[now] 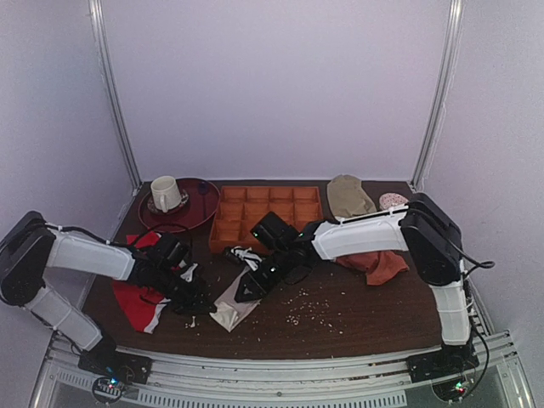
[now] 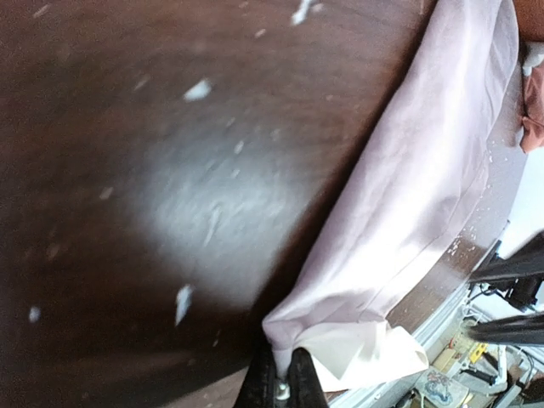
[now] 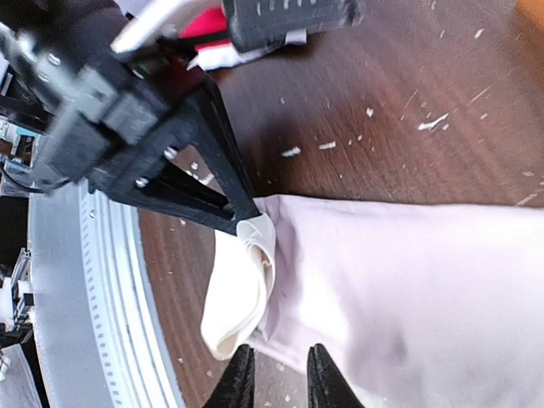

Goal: Roll the underwear
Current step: Roll the underwear at the center of the board.

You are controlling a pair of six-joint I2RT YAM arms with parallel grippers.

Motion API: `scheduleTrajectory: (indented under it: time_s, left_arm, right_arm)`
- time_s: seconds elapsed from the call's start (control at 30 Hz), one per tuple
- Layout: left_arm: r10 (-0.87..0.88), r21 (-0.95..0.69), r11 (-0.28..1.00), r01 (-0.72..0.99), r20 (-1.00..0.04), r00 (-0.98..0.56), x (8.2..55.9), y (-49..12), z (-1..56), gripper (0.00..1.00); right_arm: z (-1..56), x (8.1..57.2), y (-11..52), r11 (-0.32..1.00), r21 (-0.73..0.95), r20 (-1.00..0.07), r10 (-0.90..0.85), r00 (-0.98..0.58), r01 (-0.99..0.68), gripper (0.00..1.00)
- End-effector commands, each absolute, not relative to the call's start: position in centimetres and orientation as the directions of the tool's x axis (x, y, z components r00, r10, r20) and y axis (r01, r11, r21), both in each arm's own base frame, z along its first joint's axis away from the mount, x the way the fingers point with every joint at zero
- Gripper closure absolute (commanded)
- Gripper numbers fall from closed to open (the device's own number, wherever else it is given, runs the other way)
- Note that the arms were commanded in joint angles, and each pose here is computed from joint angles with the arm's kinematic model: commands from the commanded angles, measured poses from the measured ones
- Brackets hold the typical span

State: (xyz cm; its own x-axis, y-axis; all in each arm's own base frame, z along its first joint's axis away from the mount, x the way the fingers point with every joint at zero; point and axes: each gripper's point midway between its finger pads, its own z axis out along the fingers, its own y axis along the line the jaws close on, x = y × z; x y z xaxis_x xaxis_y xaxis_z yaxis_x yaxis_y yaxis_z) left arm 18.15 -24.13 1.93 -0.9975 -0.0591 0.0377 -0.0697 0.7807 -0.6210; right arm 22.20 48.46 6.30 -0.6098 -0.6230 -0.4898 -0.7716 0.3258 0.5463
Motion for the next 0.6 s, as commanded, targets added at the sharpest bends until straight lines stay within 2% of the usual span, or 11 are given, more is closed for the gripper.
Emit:
scheduleTrajectory:
  time_s: [0.0,0.1,0.27,0.43,0.57]
  left_arm:
    - [-0.141,-0.566,0.812,-0.141,0.044,-0.989,17.0,-23.4,2.2,1.0]
    - [-0.173,-0.554,0.814,-0.175,0.057,-0.983,16.0,-24.2,2.5,1.0]
    - [-0.264,-0.531,0.804,-0.267,0.083,-0.961,14.8,-25.1,2.6,1.0]
    - [-0.339,-0.522,0.786,-0.331,0.085,-0.937,14.1,-25.6,2.9,1.0]
    - [-0.387,-0.536,0.756,-0.377,0.099,-0.917,13.7,-26.3,2.8,1.0]
  right_arm:
    - [10.8,23.3,47.7,0.356,0.486,-0.6,-0.528,-0.601,-0.798,0.79]
    - [11.8,22.7,46.7,0.384,0.434,-0.641,-0.503,-0.579,-0.815,0.79]
    - [12.1,20.1,45.0,0.431,0.234,-0.723,-0.523,-0.452,-0.872,0.81]
    - [11.3,17.3,44.5,0.457,-0.044,-0.786,-0.564,-0.251,-0.888,0.8]
    - [10.2,14.5,44.6,0.383,-0.25,-0.811,-0.585,-0.023,-0.889,0.78]
